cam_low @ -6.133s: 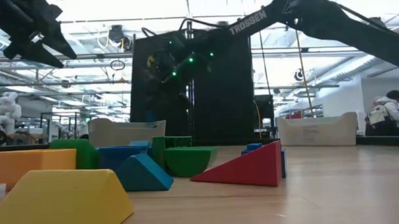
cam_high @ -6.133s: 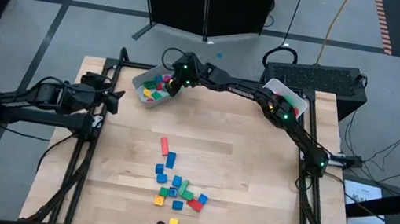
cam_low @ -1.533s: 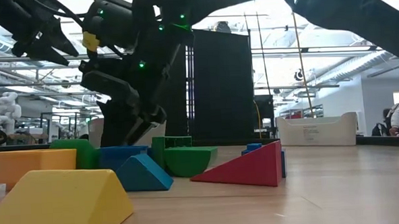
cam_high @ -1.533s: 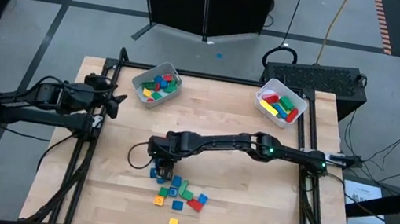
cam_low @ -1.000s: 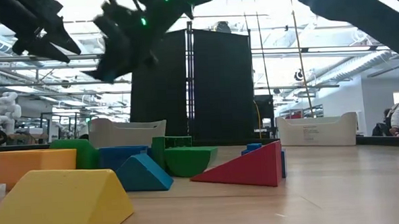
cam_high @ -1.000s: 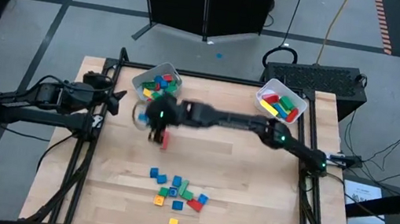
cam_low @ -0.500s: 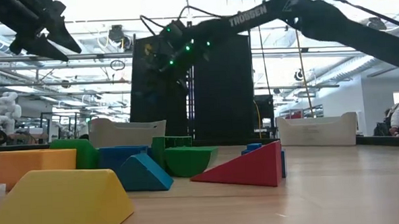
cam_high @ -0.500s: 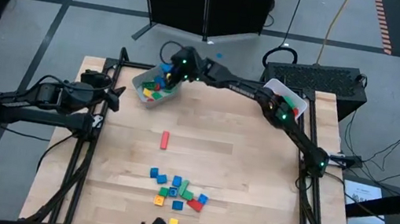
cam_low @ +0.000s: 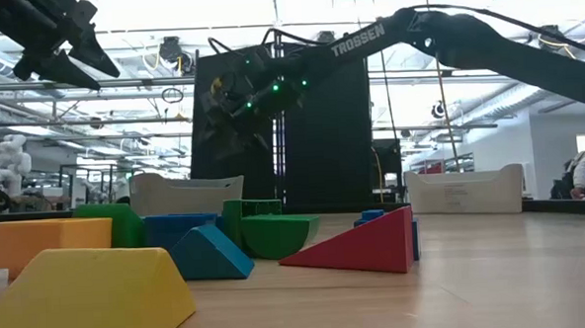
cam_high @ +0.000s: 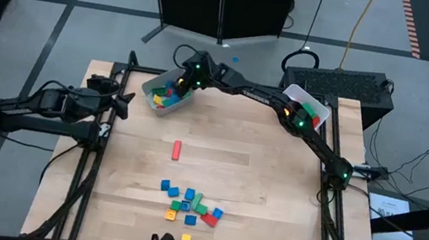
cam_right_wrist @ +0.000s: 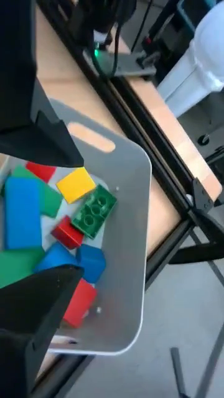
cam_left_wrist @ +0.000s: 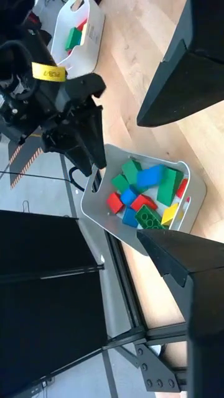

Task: Sort blocks by size
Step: Put the rectangular red block into the white bin

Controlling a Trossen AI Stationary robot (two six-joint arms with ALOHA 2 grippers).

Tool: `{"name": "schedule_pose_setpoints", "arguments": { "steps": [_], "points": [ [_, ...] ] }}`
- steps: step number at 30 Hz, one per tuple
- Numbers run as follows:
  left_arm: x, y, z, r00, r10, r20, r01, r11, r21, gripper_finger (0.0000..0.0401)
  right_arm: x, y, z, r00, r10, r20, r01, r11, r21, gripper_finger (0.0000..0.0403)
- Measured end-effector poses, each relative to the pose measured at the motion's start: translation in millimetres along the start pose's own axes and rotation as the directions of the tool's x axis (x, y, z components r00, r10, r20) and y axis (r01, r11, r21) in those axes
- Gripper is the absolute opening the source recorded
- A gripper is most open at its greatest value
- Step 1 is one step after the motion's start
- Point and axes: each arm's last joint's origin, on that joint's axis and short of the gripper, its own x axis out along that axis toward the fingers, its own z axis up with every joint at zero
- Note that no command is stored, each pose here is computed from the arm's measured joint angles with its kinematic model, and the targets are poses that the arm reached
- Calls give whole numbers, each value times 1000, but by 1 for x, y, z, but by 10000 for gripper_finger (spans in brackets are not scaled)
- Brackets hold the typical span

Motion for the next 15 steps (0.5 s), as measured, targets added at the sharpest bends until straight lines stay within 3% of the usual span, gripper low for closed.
{"name": "schedule_pose_setpoints", "arguments": {
  "steps": [2,4,7,9,13,15],
  "points": [
    [0,0,0,1000,0,0,0,1000,4,281,-4,3,3,997,71,-24,-71,997,19,258],
    [0,0,0,1000,1,-1,-1,1000,9,281,-12,13,8,971,233,-62,-234,972,-16,247],
    [0,1,-1,1000,6,-8,-6,1000,17,281,-27,40,8,841,508,-187,-523,851,-41,229],
    [0,1,-1,1000,7,-10,-7,1000,19,281,-33,65,-3,747,600,-287,-638,768,-52,219],
    [0,1,-1,1000,9,-13,-8,1000,22,281,-32,104,-46,687,542,-484,-694,686,-219,207],
    [0,1,-2,1000,10,-14,-9,999,32,281,-31,120,-67,703,444,-555,-674,666,-321,204]
  ]
}}
